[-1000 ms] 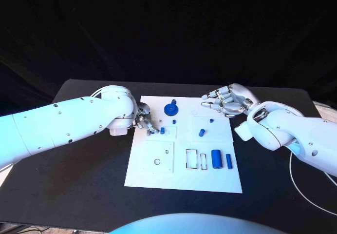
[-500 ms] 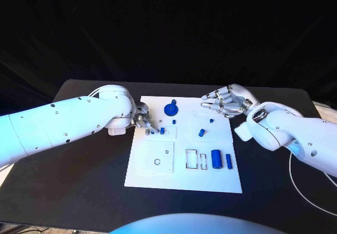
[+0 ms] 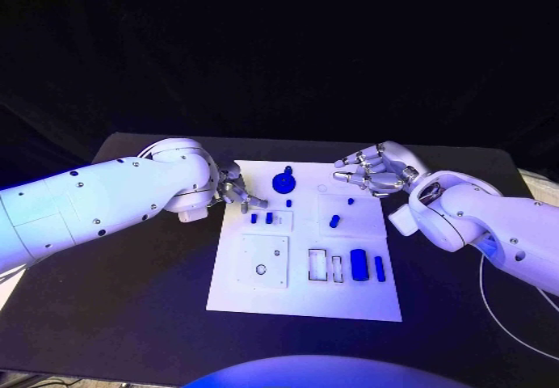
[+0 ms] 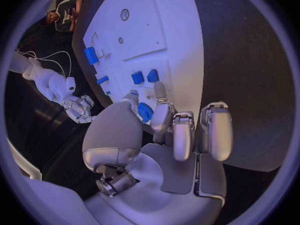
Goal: Assemble the parts on the task board
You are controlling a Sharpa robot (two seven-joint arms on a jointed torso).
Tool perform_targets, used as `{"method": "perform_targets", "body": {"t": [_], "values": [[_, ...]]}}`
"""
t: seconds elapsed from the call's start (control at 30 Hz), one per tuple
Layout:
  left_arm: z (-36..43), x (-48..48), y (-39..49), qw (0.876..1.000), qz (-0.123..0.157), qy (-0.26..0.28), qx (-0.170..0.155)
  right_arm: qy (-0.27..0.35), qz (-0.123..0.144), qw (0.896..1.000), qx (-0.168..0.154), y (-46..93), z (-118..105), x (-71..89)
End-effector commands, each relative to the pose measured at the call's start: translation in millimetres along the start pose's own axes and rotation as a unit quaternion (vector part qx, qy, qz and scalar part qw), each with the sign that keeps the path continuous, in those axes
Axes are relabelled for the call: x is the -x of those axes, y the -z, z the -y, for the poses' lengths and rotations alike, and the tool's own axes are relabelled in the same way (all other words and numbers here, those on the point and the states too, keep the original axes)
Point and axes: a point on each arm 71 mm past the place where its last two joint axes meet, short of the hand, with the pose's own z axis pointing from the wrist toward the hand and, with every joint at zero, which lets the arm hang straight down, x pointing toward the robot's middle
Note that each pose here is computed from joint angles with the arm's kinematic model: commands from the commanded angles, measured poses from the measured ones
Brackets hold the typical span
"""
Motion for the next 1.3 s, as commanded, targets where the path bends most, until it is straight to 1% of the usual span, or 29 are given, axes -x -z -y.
{"method": "perform_targets", "body": {"t": [0.03,0.13,0.2,0.23,0.33,0.4,0.47,0.53,0.57,0.67,0.7,0.73,0.83,0.9,0.97,1.1,1.2,1.3], "values": [[-1.2,6.0,4.5,0.999,0.013,0.033,-0.009,0.0,-0.009,1.0,0.003,0.0,0.2,-2.4],[-3.6,13.2,9.3,0.999,0.022,0.04,-0.013,0.0,-0.009,1.0,0.002,0.2,1.2,-3.0],[-2.9,17.9,11.9,0.998,0.027,0.048,-0.024,-0.001,-0.01,1.0,0.002,0.3,1.6,-3.5],[-1.6,20.6,13.2,0.997,0.032,0.057,-0.035,-0.001,-0.01,1.0,0.002,0.3,1.8,-3.8],[5.8,27.9,15.5,0.99,0.05,0.092,-0.09,-0.001,-0.01,1.0,0.002,0.1,2.1,-4.6],[12.9,32.4,15.9,0.981,0.075,0.111,-0.138,-0.002,-0.01,1.0,0.002,0.0,2.2,-4.9],[19.2,34.8,15.3,0.972,0.105,0.114,-0.174,-0.002,-0.009,1.0,0.002,0.1,2.3,-4.9],[25.8,34.5,14.0,0.963,0.137,0.104,-0.206,-0.002,-0.006,1.0,0.002,0.3,2.3,-4.5],[27.7,33.7,13.5,0.96,0.147,0.099,-0.215,-0.002,-0.005,1.0,0.002,0.4,2.4,-4.3],[37.0,26.8,11.0,0.946,0.188,0.066,-0.256,-0.002,0.003,1.0,0.003,0.9,2.8,-2.9],[41.9,22.3,9.3,0.94,0.203,0.044,-0.272,-0.003,0.007,1.0,0.004,1.2,3.0,-2.3],[44.7,19.5,7.9,0.936,0.209,0.029,-0.28,-0.003,0.009,1.0,0.004,1.2,3.1,-2.1],[51.6,12.5,4.1,0.931,0.219,-0.019,-0.291,-0.004,0.011,1.0,0.005,1.4,3.1,-2.0],[56.0,7.6,0.9,0.93,0.219,-0.054,-0.292,-0.004,0.012,1.0,0.006,1.4,2.9,-2.2],[59.6,3.2,-2.0,0.93,0.212,-0.084,-0.288,-0.005,0.014,1.0,0.008,1.4,2.3,-2.4],[64.7,-6.1,-9.4,0.936,0.182,-0.138,-0.267,-0.007,0.02,1.0,0.014,1.7,1.3,-2.1],[67.5,-9.6,-14.0,0.938,0.171,-0.158,-0.259,-0.008,0.023,1.0,0.016,1.8,1.2,-1.7],[68.8,-13.6,-17.6,0.939,0.162,-0.166,-0.255,-0.009,0.026,0.999,0.02,1.5,0.3,-2.0]]}}
